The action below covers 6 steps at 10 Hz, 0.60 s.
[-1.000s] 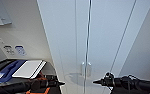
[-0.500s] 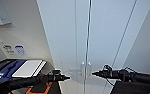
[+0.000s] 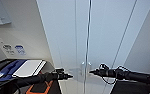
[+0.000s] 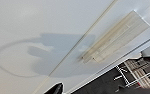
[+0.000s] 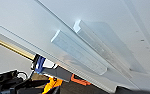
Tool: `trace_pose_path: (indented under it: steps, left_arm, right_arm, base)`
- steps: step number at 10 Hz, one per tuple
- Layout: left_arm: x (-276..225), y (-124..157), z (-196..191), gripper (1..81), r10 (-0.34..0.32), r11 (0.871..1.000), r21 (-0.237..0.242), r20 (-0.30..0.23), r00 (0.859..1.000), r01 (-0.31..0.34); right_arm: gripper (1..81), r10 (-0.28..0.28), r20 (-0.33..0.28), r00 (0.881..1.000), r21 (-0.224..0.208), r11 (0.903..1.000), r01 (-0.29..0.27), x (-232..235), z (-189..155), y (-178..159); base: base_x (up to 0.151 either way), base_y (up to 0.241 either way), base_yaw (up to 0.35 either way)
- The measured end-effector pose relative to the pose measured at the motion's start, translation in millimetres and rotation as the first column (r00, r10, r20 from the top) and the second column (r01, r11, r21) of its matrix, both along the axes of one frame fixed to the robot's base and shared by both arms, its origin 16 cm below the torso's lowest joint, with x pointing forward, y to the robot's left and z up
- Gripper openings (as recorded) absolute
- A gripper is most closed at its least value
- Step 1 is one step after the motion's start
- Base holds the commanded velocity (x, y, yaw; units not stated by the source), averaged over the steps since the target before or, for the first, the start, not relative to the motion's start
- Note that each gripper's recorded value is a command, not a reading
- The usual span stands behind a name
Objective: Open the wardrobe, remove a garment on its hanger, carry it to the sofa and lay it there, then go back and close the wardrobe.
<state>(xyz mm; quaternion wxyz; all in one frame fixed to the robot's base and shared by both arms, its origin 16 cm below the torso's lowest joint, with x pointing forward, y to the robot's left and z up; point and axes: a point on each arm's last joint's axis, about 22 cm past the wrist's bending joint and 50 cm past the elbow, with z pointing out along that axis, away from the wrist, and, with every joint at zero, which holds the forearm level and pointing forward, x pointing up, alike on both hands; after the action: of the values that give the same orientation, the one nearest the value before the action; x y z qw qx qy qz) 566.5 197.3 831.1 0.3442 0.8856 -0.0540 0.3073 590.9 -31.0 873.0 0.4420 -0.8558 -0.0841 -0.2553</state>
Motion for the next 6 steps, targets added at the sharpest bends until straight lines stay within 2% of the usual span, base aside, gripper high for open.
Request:
trace_pose_path:
  steps: [4,6]
  left_arm:
    - [5.6,-25.5,-5.4,81.1,-0.023,1.0,-0.003,-0.009,1.0,0.023]
    - [6.6,-19.5,-8.6,81.1,-0.016,1.0,0.009,-0.016,1.0,0.016]
  right_arm:
    - [81.1,-0.04,0.017,0.999,-0.006,0.9992,0.041,27.6,-6.6,9.2]
    - [81.1,-0.061,0.042,0.997,-0.021,0.9979,0.062,47.4,-3.6,11.3]
  base:
    - [0.0,0.0,0.0]
    - [0.0,0.0,0.0]
